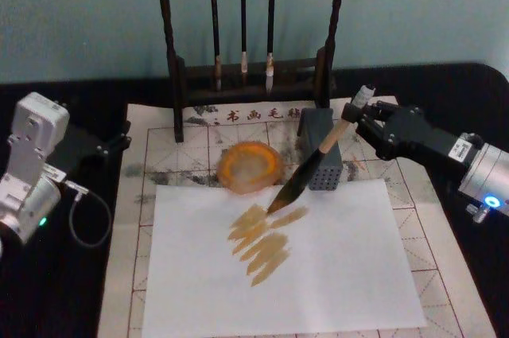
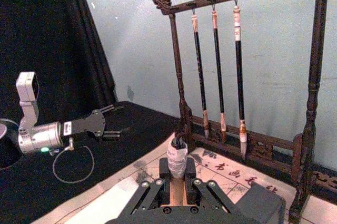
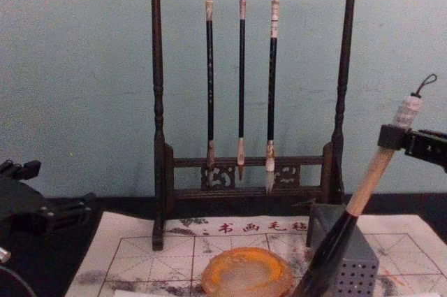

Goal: Pick up the brush from the inkstone, write on the paper, then place the brush back to its original position.

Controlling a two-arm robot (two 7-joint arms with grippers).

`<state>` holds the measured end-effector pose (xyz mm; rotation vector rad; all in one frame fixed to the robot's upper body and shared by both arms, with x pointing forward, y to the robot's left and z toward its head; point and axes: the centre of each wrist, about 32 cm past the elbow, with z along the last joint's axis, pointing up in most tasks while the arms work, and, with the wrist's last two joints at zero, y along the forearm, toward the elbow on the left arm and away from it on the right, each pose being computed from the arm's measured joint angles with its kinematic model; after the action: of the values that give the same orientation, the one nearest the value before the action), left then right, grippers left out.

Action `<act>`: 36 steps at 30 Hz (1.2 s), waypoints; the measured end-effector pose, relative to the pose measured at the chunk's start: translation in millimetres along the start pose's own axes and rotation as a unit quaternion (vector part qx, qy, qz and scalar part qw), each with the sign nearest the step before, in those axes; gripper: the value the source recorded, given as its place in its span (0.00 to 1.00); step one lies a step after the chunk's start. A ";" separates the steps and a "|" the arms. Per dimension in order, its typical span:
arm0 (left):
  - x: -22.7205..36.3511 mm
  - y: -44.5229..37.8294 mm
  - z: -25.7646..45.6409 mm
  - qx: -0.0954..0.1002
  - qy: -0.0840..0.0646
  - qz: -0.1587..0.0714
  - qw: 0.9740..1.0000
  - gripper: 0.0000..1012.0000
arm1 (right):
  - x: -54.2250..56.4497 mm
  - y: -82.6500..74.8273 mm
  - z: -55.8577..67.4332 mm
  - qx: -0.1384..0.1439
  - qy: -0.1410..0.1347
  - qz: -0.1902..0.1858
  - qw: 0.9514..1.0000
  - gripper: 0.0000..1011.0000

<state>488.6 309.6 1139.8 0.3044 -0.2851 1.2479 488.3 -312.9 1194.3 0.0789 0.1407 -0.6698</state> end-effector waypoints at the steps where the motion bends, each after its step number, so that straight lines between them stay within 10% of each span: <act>1: 0.0 0.0 0.0 0.000 0.000 0.000 1.000 0.99 | -0.1 0.0 0.0 0.000 -0.001 0.000 1.000 0.17; 36: 0.0 0.0 0.0 0.000 0.000 0.000 1.000 0.99 | 1.2 -2.5 -2.4 -0.027 -0.022 -0.013 0.999 0.17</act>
<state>488.6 309.7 1139.8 0.3044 -0.2851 1.2480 487.5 -315.3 1191.7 0.0098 0.1176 -0.6936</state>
